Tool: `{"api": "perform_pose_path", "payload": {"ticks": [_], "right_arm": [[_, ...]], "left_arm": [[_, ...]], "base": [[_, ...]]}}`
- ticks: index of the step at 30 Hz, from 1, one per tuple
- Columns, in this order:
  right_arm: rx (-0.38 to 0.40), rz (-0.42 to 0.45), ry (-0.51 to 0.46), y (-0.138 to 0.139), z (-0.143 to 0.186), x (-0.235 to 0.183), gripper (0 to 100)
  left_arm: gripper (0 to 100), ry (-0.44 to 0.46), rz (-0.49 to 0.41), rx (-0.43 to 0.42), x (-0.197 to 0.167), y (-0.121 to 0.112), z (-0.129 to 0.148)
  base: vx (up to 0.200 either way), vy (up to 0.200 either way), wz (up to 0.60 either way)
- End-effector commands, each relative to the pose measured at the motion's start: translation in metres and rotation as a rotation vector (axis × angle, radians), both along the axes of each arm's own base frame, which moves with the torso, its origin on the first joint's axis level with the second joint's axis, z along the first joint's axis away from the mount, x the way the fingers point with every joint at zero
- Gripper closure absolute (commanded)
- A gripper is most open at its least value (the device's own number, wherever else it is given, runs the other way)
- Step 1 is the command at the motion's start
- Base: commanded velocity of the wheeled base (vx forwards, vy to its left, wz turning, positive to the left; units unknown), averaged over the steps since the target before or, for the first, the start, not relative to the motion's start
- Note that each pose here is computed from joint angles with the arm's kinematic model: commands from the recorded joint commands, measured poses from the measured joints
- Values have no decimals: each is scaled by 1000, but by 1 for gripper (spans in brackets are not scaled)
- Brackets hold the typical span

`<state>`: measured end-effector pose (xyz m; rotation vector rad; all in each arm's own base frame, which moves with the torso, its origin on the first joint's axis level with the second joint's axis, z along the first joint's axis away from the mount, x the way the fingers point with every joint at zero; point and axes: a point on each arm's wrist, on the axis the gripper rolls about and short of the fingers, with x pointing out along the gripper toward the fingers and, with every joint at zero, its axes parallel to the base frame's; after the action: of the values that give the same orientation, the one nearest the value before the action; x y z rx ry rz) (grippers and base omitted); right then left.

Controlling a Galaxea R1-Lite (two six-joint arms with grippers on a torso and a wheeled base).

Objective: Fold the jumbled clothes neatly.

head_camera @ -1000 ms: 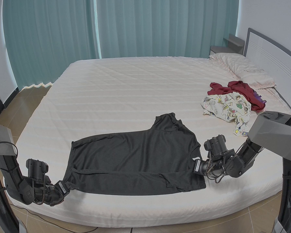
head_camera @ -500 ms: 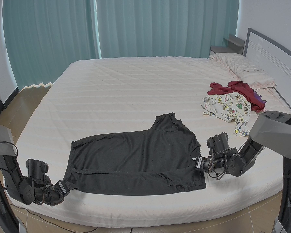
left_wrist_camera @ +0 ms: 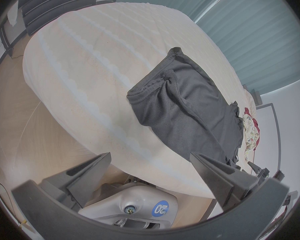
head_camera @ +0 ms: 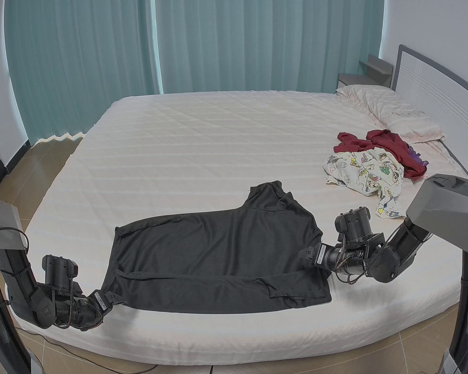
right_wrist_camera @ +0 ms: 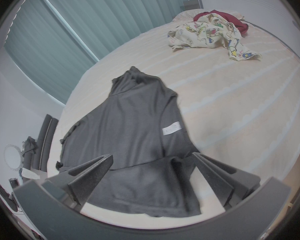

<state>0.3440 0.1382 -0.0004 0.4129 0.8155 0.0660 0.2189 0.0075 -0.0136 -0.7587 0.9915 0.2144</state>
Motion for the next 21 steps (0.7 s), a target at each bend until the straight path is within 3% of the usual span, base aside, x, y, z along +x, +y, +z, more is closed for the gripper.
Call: {"api": "perform_pose_path", "payload": {"ticks": [1, 5, 9, 15, 21], "right_arm": [[69, 65, -44, 31, 26, -29, 0], [99, 116, -14, 53, 26, -51, 0], [69, 187, 40, 73, 10, -71, 0], [-7, 190, 62, 86, -13, -79, 0], [-22, 201, 75, 93, -23, -79, 0]], "left_arm": [[0, 0, 1, 0, 0, 0, 0], [0, 1, 1, 0, 0, 0, -1], [0, 3, 0, 1, 1, 0, -1], [0, 1, 1, 0, 1, 0, -1], [0, 3, 0, 1, 1, 0, -1]], "base": [[0, 0, 0], [0, 0, 0], [0, 0, 0], [0, 0, 0], [0, 0, 0]]}}
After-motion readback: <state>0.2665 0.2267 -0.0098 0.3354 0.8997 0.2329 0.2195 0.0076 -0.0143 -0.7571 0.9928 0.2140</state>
